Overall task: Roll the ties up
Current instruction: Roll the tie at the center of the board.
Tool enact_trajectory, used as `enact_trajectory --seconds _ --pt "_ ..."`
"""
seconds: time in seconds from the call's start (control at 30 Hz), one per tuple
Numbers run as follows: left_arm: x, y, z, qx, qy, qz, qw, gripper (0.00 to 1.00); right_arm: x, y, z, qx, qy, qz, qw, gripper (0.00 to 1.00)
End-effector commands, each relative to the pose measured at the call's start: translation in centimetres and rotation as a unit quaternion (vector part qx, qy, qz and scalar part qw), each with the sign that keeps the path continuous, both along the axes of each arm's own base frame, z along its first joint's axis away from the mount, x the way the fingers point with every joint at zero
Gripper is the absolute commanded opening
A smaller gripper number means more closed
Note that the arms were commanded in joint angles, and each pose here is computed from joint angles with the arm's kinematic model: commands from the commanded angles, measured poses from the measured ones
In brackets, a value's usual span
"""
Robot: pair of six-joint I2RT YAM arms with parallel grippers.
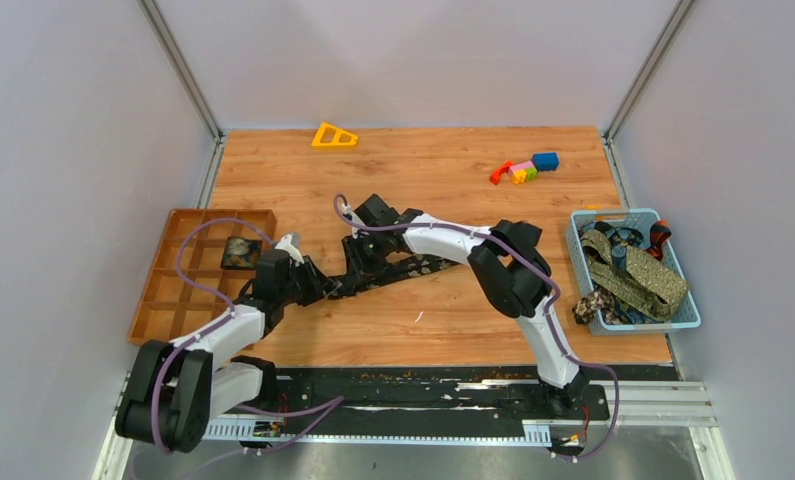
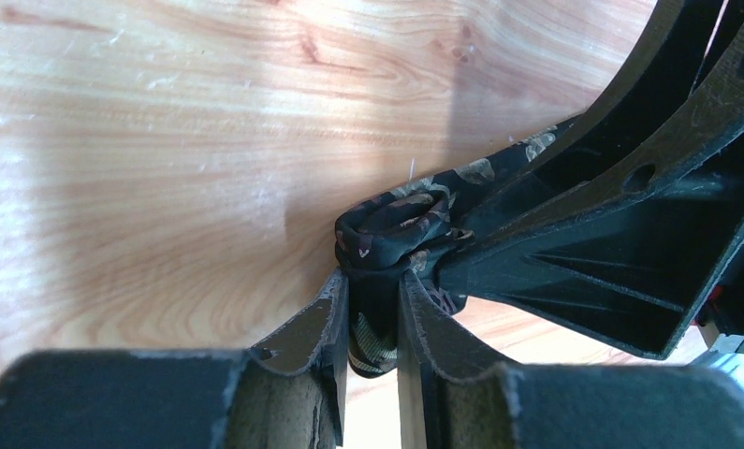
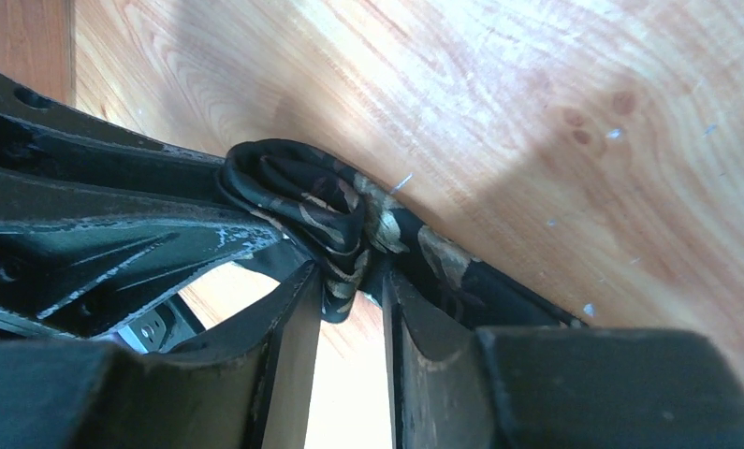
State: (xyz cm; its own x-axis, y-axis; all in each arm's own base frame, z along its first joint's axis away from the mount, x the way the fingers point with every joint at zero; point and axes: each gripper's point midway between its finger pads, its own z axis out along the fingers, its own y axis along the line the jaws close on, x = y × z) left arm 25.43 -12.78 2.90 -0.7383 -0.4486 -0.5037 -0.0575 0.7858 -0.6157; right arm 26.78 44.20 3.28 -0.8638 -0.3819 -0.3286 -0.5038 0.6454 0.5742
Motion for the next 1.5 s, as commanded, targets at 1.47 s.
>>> enact_trajectory --seconds 1.47 --pt "-2.1 4.0 2.7 0.122 0.057 0.022 0.991 0.14 1.2 -7.6 -1.0 -0.153 -0.069 -0.149 0.975 0.13"
